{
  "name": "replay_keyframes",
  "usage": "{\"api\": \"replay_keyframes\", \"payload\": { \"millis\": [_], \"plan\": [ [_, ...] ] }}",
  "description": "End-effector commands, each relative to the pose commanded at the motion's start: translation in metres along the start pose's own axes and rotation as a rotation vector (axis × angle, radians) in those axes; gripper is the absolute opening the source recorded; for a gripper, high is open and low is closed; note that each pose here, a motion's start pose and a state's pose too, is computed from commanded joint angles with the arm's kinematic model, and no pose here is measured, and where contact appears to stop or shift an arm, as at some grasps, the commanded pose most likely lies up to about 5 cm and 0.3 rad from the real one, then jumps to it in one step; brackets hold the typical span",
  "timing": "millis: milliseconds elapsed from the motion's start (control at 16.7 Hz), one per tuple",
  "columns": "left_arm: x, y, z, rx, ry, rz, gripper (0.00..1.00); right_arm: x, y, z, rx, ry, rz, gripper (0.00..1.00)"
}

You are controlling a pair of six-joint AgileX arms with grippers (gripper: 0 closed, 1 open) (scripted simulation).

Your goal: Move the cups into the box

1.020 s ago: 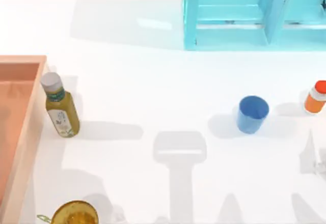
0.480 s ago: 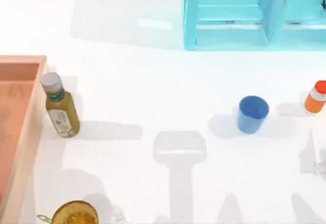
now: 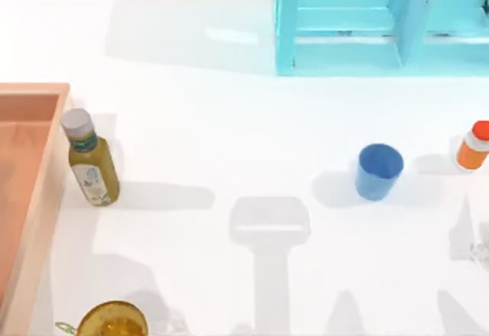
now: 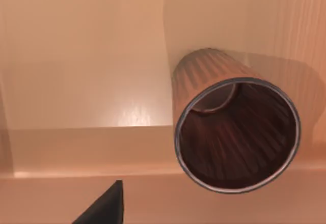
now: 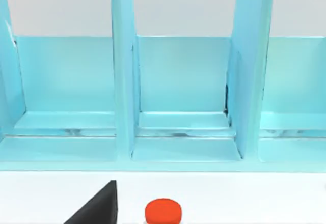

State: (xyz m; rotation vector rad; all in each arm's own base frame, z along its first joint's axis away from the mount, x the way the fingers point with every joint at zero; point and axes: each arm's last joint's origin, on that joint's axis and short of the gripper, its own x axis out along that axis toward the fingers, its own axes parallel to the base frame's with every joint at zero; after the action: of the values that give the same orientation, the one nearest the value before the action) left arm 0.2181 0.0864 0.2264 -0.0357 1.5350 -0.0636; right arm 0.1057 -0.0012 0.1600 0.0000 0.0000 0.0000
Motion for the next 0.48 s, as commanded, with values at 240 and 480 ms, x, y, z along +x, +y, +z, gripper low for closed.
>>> {"api": "replay_keyframes", "payload": {
  "millis": [240, 480],
  "plan": [
    [-0.027, 0.000, 0.005, 0.000, 0.007, -0.005, 1.00, 0.000, 0.000, 0.000, 0.000, 0.000, 0.000, 1.00],
    [-0.079, -0.003, 0.006, -0.001, -0.001, -0.002, 1.00, 0.000, 0.000, 0.000, 0.000, 0.000, 0.000, 1.00]
  ]
}}
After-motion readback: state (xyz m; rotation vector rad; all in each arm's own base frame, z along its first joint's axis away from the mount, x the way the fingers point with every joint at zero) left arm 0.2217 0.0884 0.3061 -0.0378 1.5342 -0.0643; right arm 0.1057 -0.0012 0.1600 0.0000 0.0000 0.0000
